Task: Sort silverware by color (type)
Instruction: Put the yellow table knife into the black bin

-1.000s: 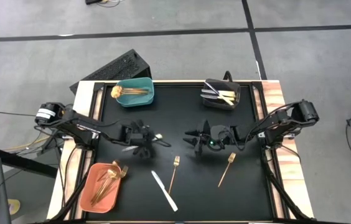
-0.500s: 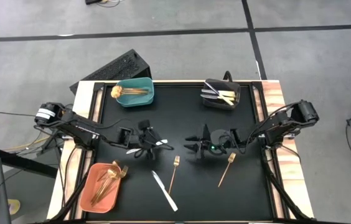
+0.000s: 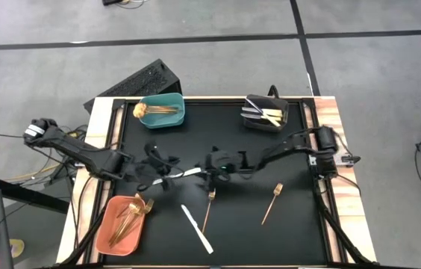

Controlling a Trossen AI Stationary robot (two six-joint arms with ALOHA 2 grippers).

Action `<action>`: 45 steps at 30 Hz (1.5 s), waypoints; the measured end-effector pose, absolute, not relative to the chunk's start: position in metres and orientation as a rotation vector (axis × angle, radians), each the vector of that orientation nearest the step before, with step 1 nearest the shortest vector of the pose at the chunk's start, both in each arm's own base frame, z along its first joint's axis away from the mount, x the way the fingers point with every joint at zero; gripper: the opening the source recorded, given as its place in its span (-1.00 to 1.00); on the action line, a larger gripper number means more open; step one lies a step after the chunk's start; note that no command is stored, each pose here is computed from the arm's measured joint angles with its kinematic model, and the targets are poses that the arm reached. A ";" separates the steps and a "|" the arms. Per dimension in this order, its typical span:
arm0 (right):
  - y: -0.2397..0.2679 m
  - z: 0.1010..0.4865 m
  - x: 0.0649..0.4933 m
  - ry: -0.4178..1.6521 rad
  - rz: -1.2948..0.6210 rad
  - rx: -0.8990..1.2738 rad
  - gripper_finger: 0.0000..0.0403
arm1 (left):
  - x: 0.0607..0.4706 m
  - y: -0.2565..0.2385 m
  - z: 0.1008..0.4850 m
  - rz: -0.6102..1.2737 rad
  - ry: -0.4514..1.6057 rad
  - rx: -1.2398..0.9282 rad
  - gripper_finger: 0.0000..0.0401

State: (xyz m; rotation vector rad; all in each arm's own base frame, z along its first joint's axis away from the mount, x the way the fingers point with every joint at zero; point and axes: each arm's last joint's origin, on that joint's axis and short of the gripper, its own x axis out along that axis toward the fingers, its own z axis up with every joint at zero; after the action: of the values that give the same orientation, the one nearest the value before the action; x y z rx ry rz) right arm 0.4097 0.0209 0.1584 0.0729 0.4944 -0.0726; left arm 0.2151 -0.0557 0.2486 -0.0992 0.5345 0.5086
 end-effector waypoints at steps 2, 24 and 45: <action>0.018 0.157 0.425 0.545 -0.075 0.041 -0.07 | 0.209 -0.059 0.251 0.500 0.515 -0.090 -0.85; 0.005 0.113 0.494 0.857 0.030 -0.029 -0.24 | 0.209 -0.068 0.203 0.692 0.688 -0.042 -0.85; -0.021 0.179 0.382 0.926 -0.078 -0.017 -0.61 | 0.184 -0.072 0.239 0.684 0.466 -0.133 -0.85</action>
State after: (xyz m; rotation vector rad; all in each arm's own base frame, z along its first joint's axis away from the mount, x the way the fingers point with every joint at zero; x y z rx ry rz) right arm 0.3823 -0.0211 0.1795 -0.0172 0.9261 -0.0779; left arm 0.1838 -0.0724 0.2390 -0.1331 0.4665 0.6835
